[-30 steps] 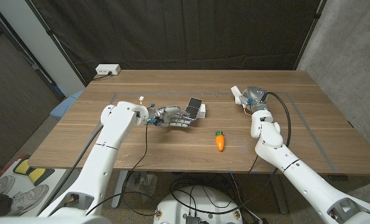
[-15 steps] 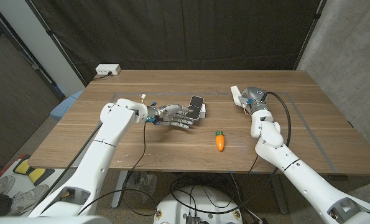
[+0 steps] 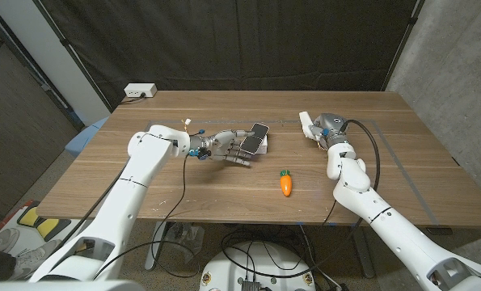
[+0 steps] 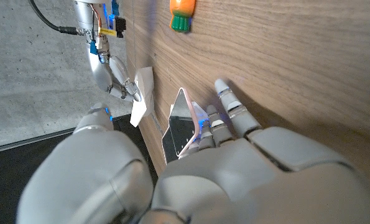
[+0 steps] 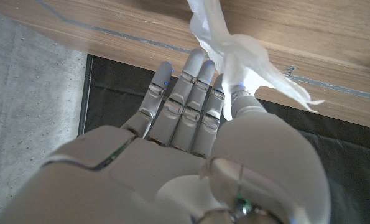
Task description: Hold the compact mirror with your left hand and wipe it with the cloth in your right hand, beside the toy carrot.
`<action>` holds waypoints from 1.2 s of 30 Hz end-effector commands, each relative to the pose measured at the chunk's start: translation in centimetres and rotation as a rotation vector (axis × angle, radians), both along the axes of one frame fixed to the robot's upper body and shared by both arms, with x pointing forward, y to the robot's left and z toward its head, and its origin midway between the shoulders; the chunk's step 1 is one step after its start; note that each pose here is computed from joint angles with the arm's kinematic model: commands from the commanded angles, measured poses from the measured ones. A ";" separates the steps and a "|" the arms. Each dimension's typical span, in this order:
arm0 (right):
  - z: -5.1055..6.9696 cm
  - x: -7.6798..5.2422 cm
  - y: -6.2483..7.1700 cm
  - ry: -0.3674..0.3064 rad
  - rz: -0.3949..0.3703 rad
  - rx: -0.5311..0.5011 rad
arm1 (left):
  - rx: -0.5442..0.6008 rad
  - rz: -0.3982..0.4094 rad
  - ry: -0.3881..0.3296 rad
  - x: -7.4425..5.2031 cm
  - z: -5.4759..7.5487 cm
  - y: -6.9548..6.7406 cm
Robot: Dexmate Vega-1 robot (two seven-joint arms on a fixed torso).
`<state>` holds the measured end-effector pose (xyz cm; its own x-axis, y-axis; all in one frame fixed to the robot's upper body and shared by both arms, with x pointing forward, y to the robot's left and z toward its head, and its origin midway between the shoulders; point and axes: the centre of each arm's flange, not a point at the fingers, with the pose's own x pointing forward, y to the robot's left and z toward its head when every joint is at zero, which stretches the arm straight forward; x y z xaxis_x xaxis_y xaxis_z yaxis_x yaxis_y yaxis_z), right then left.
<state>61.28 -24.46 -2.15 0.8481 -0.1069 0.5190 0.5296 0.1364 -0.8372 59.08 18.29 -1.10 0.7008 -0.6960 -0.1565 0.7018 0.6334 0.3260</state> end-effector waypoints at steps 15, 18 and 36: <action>0.1 -0.6 0.1 -0.091 0.102 0.012 | 0.012 -0.117 -0.038 -0.4 1.4 0.6; 0.1 -0.6 0.1 -0.105 0.106 0.013 | -0.058 -0.076 -0.027 -0.9 1.2 0.8; 0.5 -1.5 0.1 -0.183 0.118 0.007 | -0.263 0.106 -0.031 -3.4 1.8 2.5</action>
<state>60.30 -24.52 -1.96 0.7757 -0.0234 0.6307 0.6210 0.2062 -0.7562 57.27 19.82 0.33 0.7217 -0.6920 -0.0192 0.6775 0.7003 0.2250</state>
